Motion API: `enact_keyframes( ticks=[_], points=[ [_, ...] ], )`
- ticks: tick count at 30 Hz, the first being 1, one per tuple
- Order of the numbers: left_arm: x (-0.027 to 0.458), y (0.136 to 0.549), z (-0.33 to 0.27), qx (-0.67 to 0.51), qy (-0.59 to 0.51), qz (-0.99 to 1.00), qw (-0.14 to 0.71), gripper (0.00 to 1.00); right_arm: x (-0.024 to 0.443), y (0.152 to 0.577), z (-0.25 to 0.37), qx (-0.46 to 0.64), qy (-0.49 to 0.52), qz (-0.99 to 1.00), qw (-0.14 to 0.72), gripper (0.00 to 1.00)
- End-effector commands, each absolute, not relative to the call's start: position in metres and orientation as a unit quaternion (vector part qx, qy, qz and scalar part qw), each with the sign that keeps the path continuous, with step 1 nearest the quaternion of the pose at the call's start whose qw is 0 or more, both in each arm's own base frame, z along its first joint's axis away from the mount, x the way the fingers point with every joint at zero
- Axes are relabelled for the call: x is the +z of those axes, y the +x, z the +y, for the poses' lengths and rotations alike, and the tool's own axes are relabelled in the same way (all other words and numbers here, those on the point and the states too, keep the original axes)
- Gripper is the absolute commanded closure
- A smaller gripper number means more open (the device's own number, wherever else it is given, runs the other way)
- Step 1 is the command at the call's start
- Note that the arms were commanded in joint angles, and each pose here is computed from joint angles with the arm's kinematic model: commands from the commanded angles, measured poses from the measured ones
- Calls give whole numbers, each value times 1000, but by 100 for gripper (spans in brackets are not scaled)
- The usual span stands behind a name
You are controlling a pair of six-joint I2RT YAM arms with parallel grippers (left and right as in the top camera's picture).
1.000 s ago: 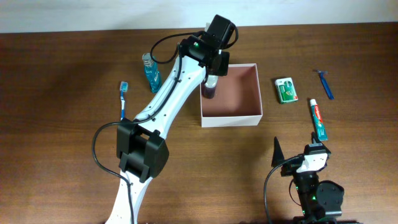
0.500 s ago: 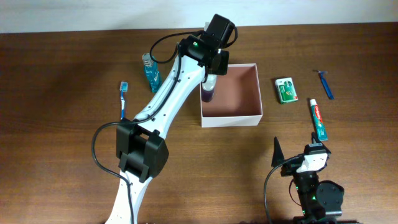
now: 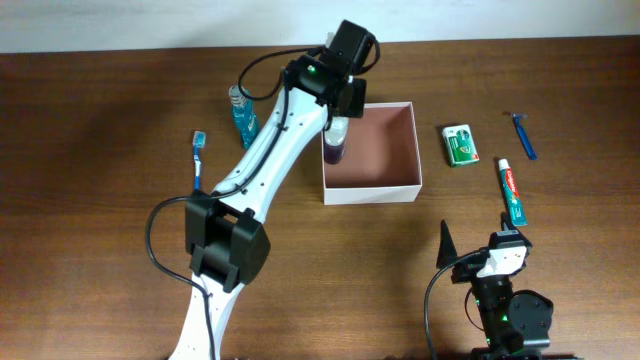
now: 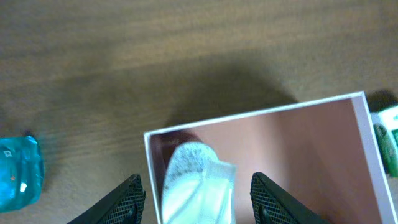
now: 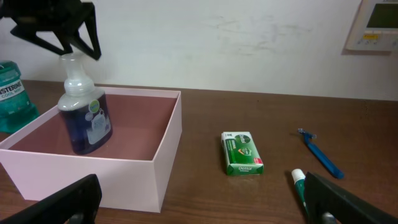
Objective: Pack container
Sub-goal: 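Withdraw the left gripper and move it over the teal mouthwash bottle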
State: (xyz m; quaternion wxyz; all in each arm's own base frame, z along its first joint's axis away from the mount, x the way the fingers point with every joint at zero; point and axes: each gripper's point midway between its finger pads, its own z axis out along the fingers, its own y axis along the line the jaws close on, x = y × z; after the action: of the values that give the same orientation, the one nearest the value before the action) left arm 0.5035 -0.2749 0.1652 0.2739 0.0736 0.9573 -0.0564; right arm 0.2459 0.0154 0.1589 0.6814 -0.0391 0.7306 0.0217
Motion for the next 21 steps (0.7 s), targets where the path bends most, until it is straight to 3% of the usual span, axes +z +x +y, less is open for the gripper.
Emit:
enact_keyframes(
  ticks=[1,13,21],
  points=[
    [195,522,-259,-60,54,947,312,43,158,246,16,22,-40,730,681,1],
    [297,536,-248,-87,75,903,413,42,158,246,16,22,-40,730,681,1],
    [343,535,-186,-61,27,894,444,41,158,246,16,22,-40,730,681,1]
  ],
)
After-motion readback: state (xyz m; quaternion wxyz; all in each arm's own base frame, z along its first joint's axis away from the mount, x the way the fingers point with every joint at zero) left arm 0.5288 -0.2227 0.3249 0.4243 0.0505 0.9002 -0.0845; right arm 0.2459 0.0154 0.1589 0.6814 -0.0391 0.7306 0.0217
